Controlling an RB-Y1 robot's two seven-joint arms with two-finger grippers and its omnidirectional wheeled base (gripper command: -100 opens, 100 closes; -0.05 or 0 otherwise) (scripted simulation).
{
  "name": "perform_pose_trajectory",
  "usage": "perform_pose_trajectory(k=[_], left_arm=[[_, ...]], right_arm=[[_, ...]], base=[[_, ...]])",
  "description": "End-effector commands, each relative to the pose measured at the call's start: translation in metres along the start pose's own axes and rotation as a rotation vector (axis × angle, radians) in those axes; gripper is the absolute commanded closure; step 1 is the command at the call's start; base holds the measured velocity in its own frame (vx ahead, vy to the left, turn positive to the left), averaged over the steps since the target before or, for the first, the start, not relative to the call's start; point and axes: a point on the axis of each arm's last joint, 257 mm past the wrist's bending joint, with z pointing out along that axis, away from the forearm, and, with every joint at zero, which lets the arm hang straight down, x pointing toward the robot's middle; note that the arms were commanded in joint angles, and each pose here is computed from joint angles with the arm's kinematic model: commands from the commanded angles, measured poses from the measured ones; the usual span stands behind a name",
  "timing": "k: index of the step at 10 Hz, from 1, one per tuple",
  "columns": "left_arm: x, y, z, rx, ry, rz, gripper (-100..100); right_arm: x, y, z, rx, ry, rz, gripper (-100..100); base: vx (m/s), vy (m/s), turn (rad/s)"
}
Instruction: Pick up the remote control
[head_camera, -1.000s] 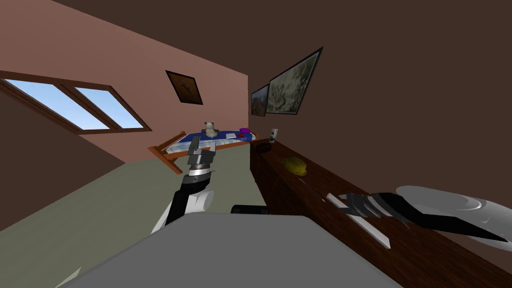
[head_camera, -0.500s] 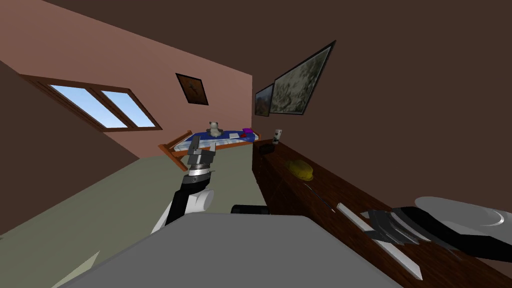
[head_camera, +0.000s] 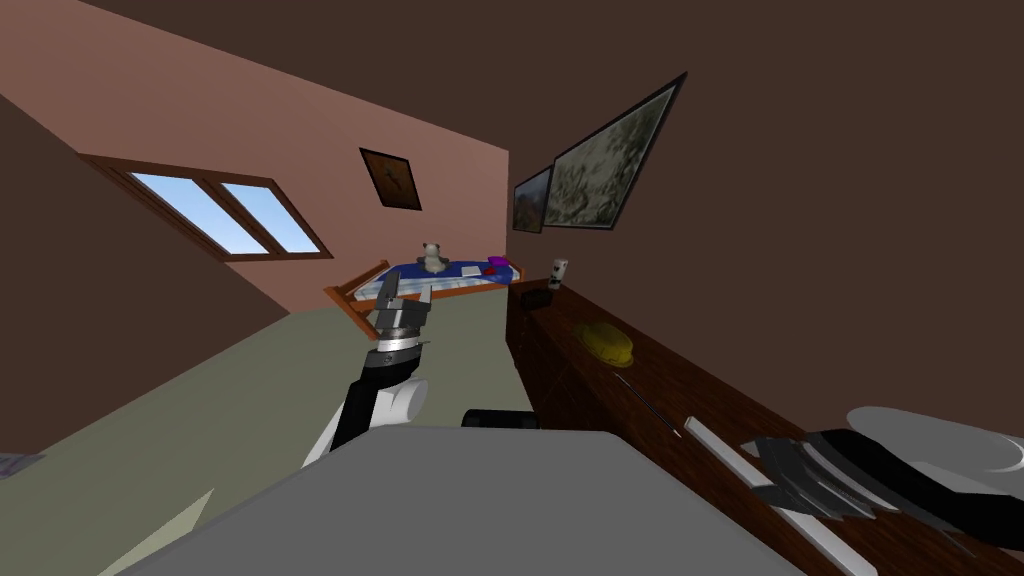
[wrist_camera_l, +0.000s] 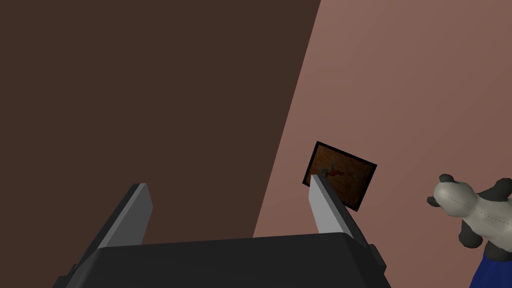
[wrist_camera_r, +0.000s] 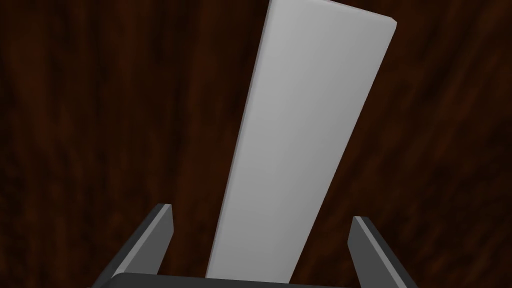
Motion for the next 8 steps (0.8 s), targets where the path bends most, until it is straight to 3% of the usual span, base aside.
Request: perform_pose_trajectory(k=[1, 3, 4, 5, 8], left_arm=[[0.000, 0.000, 0.000, 0.000, 0.000, 0.000, 0], [0.000, 0.000, 0.000, 0.000, 0.000, 0.000, 0], [0.000, 0.000, 0.000, 0.000, 0.000, 0.000, 0], [0.000, 0.000, 0.000, 0.000, 0.000, 0.000, 0], [0.000, 0.000, 0.000, 0.000, 0.000, 0.000, 0]], right_arm=[[0.005, 0.006, 0.010, -0.001, 0.000, 0.005, -100], [0.012, 0.012, 0.020, -0.001, 0.000, 0.014, -100], [0.009, 0.008, 0.015, -0.002, 0.000, 0.010, -100], [0.010, 0.008, 0.016, -0.001, 0.000, 0.010, 100], [0.010, 0.009, 0.016, -0.003, 0.000, 0.013, 100]], base=[[0.019, -0.009, 0.060], [0.013, -0.006, 0.033], [0.008, -0.003, 0.017], [0.000, 0.000, 0.000], [0.000, 0.000, 0.000]])
